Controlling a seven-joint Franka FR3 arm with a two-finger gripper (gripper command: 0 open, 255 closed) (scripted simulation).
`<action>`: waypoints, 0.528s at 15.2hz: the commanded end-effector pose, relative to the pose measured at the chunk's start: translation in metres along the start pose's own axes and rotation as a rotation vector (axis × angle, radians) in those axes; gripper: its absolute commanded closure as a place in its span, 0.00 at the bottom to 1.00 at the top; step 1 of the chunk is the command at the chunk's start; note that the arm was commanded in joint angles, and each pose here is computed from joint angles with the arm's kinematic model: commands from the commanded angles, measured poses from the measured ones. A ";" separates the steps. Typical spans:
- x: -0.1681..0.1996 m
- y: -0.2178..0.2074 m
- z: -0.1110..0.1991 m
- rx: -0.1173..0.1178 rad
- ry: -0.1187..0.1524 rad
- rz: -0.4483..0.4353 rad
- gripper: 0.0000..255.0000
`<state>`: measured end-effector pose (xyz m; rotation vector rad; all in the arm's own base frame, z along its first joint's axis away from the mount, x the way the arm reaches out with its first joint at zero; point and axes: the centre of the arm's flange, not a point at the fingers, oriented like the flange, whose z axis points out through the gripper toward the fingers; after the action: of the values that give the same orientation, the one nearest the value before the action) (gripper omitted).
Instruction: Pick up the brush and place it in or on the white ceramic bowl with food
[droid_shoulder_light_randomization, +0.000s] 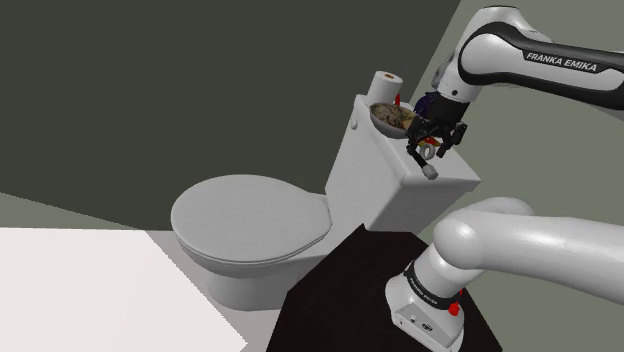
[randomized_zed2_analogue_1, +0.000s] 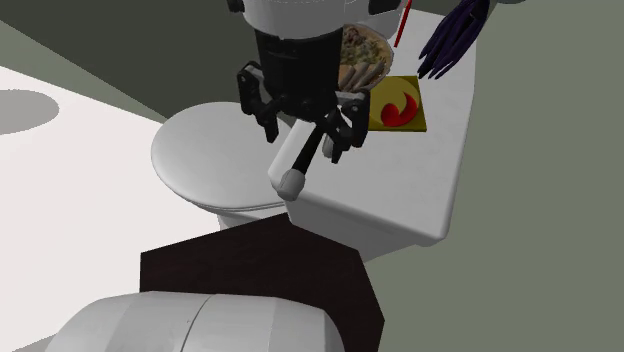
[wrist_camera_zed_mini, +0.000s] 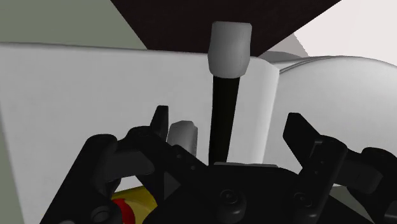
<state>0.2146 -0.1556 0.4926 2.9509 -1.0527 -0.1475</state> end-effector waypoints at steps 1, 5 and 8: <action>0.001 0.001 0.011 0.000 0.000 0.001 0.00; 0.001 0.001 0.019 0.000 0.000 0.001 0.00; 0.001 0.001 0.019 0.000 0.000 0.001 0.00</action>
<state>0.2129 -0.1562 0.4737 2.9503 -1.0549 -0.1472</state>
